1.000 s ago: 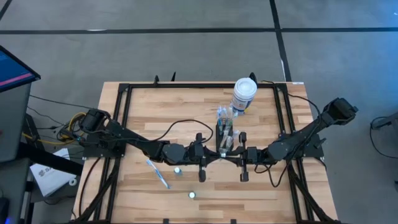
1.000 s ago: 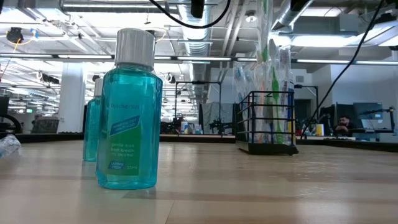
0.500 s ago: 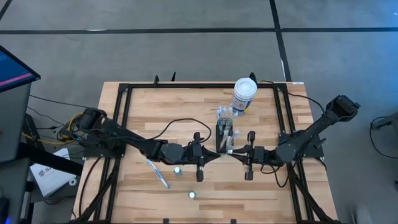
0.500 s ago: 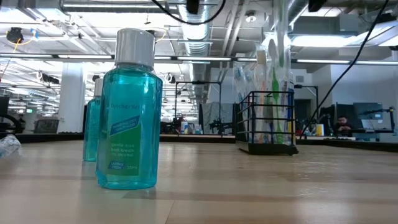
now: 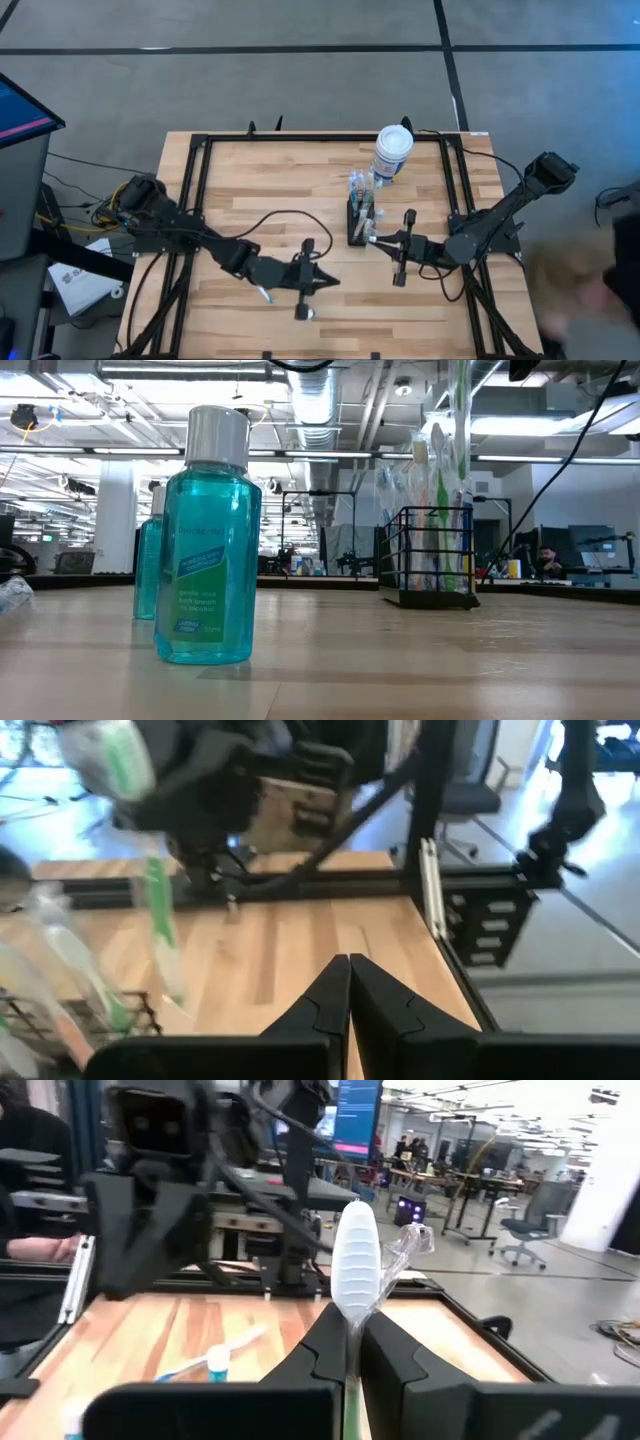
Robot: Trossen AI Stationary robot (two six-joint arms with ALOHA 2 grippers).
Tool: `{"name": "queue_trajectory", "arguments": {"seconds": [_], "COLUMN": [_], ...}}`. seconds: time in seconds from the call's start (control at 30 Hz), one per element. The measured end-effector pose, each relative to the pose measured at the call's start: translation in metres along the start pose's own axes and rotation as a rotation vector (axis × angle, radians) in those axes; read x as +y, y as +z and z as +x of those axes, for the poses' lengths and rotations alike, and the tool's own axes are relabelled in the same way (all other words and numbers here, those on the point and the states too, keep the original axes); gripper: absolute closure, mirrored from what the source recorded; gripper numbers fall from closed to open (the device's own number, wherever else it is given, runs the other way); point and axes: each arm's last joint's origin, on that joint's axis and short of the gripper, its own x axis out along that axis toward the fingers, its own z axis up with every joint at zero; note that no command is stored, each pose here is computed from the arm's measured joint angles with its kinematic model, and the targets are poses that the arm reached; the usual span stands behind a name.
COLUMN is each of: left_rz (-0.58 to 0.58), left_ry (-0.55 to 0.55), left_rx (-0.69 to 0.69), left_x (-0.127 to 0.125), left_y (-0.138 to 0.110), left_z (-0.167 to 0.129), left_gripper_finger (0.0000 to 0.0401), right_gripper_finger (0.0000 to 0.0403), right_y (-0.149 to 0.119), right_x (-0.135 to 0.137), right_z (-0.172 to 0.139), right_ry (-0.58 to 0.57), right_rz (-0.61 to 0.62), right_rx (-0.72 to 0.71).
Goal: Pick & Place toothbrushing station
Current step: Put the green toothbrush into the wire mesh organizer
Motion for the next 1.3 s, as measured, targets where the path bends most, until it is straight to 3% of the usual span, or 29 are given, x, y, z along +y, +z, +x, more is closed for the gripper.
{"name": "queue_trajectory", "arguments": {"seconds": [0.57,1.03,1.3], "left_rz": [-0.091,-0.086,-0.086], "left_ry": [-0.054,-0.086,-0.105], "left_rx": [0.064,0.06,0.055], "left_x": [-0.022,-0.033,-0.039], "left_y": [-0.025,-0.027,-0.027], "left_z": [-0.014,-0.02,-0.023], "left_gripper_finger": [0.0397,0.0397,0.0397], "right_gripper_finger": [0.0399,0.0399,0.0399], "right_y": [0.007,0.001,-0.019], "right_x": [-0.014,-0.026,-0.036], "right_z": [-0.009,0.003,-0.007], "right_ry": [-0.099,-0.155,-0.121], "right_rz": [-0.007,-0.027,0.04], "right_rx": [0.031,0.069,-0.031]}}
